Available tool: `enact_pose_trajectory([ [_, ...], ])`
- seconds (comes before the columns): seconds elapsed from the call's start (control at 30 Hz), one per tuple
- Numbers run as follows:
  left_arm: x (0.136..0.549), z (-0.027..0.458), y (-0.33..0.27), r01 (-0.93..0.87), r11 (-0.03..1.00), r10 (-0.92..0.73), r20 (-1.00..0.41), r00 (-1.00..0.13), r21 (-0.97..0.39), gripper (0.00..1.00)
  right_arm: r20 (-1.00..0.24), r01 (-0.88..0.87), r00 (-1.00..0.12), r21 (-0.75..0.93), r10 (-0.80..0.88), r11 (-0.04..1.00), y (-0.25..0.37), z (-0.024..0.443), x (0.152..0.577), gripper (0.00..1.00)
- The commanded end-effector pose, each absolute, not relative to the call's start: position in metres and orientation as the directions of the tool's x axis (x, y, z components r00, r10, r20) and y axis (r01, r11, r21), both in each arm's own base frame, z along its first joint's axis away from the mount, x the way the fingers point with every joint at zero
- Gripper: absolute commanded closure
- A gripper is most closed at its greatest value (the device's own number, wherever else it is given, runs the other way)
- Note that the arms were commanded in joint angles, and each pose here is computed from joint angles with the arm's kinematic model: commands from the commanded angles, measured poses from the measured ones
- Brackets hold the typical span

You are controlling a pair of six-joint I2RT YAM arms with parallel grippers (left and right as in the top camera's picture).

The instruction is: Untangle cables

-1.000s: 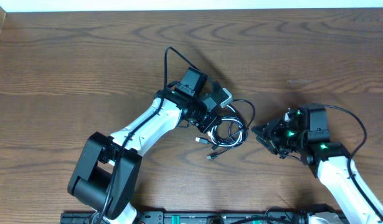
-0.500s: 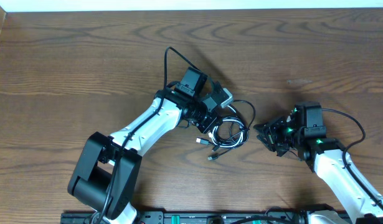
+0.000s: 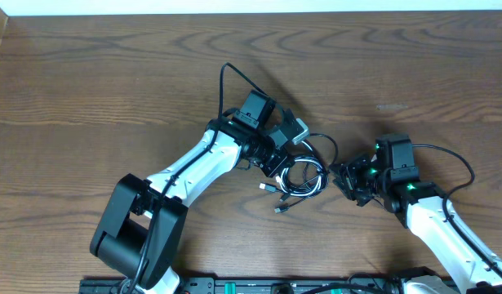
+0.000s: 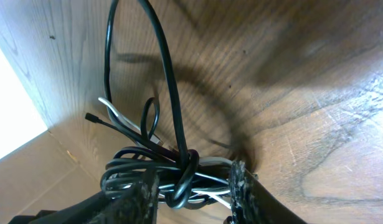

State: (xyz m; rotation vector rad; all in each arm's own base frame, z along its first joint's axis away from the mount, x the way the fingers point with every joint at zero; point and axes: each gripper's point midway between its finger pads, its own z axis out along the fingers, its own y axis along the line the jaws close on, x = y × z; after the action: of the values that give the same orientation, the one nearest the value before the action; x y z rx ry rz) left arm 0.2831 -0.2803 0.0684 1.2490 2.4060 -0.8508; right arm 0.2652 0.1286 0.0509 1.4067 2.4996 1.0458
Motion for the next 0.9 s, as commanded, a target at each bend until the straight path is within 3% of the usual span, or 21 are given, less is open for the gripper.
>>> enact_pose_trajectory([
  [0.0,0.279,0.077,-0.282,0.828,0.423,0.637,-0.529,-0.561,-0.368,0.92,0.240,0.727,-0.564,0.598,0.790,0.338,0.131,0.052,0.268,0.61],
  [0.23,0.279,0.077,-0.283,0.828,0.423,0.637,-0.529,-0.560,-0.368,0.92,0.219,0.728,-0.554,0.596,0.803,0.339,0.128,0.051,0.271,0.53],
  [0.43,0.279,0.077,-0.283,0.841,0.408,0.647,-0.537,-0.542,-0.356,0.92,0.245,0.753,-0.521,0.582,0.817,0.306,0.128,0.050,0.270,0.57],
  [0.87,0.279,0.077,-0.283,0.841,0.408,0.647,-0.537,-0.542,-0.356,0.92,0.353,0.827,-0.427,0.524,0.832,0.202,0.138,0.046,0.265,0.55],
])
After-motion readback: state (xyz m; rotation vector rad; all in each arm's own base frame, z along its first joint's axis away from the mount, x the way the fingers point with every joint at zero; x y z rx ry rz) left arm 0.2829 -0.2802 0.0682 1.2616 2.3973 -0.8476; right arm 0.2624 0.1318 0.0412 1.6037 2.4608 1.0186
